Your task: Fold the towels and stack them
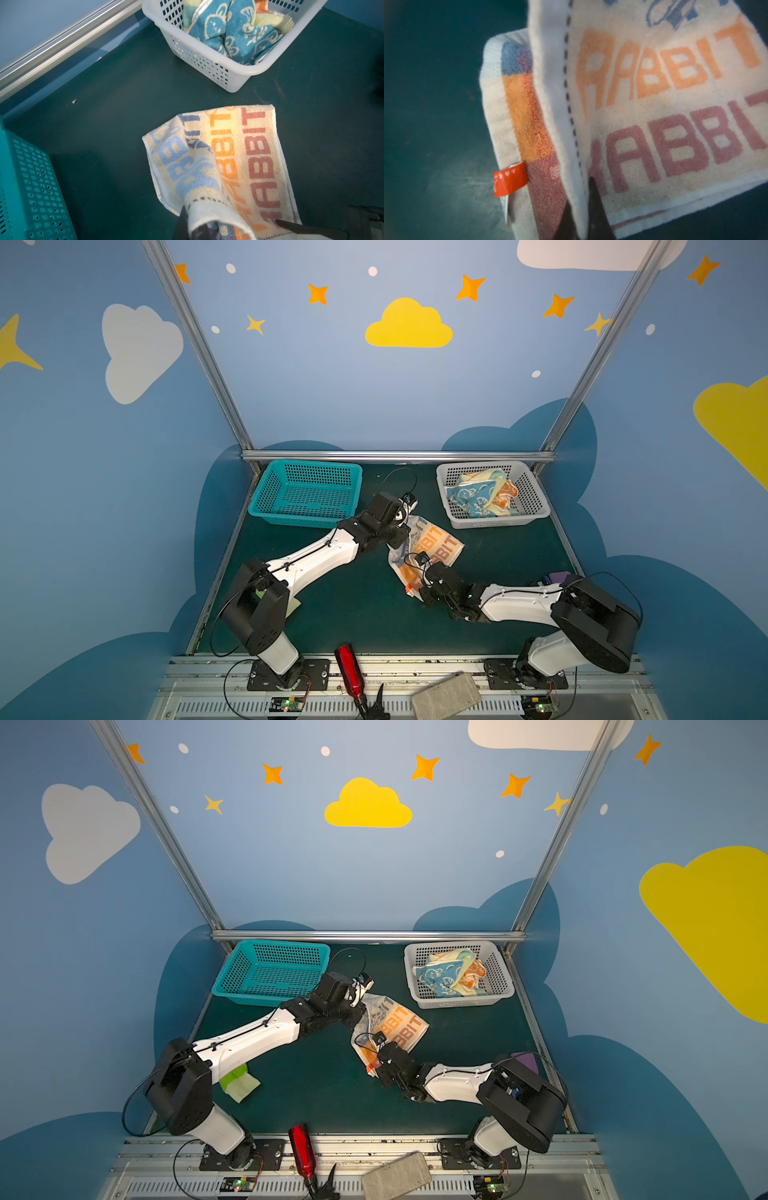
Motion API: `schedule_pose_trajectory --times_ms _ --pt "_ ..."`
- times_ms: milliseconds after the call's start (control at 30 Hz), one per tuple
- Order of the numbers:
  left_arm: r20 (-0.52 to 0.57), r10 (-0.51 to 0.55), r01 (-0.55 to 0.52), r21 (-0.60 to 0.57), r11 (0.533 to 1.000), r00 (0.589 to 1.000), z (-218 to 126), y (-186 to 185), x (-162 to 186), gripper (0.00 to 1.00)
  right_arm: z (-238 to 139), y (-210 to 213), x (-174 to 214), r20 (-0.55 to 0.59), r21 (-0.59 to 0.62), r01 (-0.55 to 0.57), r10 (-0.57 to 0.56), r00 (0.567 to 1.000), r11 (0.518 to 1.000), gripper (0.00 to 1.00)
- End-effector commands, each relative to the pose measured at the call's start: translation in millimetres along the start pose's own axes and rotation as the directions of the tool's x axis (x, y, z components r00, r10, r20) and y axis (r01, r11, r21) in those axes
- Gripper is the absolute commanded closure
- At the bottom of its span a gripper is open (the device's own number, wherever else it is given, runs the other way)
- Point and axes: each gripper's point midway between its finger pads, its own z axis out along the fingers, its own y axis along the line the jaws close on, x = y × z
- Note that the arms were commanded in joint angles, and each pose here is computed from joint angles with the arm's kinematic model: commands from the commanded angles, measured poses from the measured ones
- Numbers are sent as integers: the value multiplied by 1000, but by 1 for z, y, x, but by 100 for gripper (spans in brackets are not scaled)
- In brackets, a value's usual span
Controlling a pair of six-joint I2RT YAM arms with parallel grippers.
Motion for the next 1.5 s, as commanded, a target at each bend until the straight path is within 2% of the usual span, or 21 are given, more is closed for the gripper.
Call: schedule_pose_trajectory --times_ms 0,133,267,500,733,800,933,1067,1267,1333,1467 --pt "-5 -10 10 -18 1000 1000 0 3 -3 96 -6 -6 -10 11 23 -19 19 1000 1000 100" --pt "3 -19 19 -40 999 1000 -5 8 -7 96 -17 -22 -18 0 43 -73 73 997 996 100" --pt "28 -9 11 -54 998 1000 -20 11 -23 96 -42 -45 -49 23 35 -132 131 991 991 100" --pt "108 -82 92 -92 992 991 -51 22 -62 96 -96 -78 -131 115 93 -36 25 993 995 100" --pt "219 -149 177 -112 978 964 -115 33 -109 96 -152 -94 -202 224 92 13 -33 974 996 100" --pt "241 -157 186 -103 977 958 -135 33 -118 96 -168 -93 -220 300 90 28 -54 952 996 100" --pt "285 -153 179 -70 981 946 -173 26 -128 96 -206 -83 -245 472 67 114 -132 872 991 100" --pt "340 -166 183 -19 983 926 -209 17 -128 96 -239 -64 -252 531 29 247 -224 817 969 100" --pt "418 -204 158 141 977 885 -258 -9 -124 96 -279 -39 -245 606 -57 352 -247 756 934 100" --pt "433 -214 141 195 971 875 -271 -18 -123 96 -298 -30 -242 653 -58 407 -274 706 912 100" --pt "461 -248 133 268 954 852 -294 -28 -124 96 -335 -19 -240 728 -81 451 -256 636 889 100"
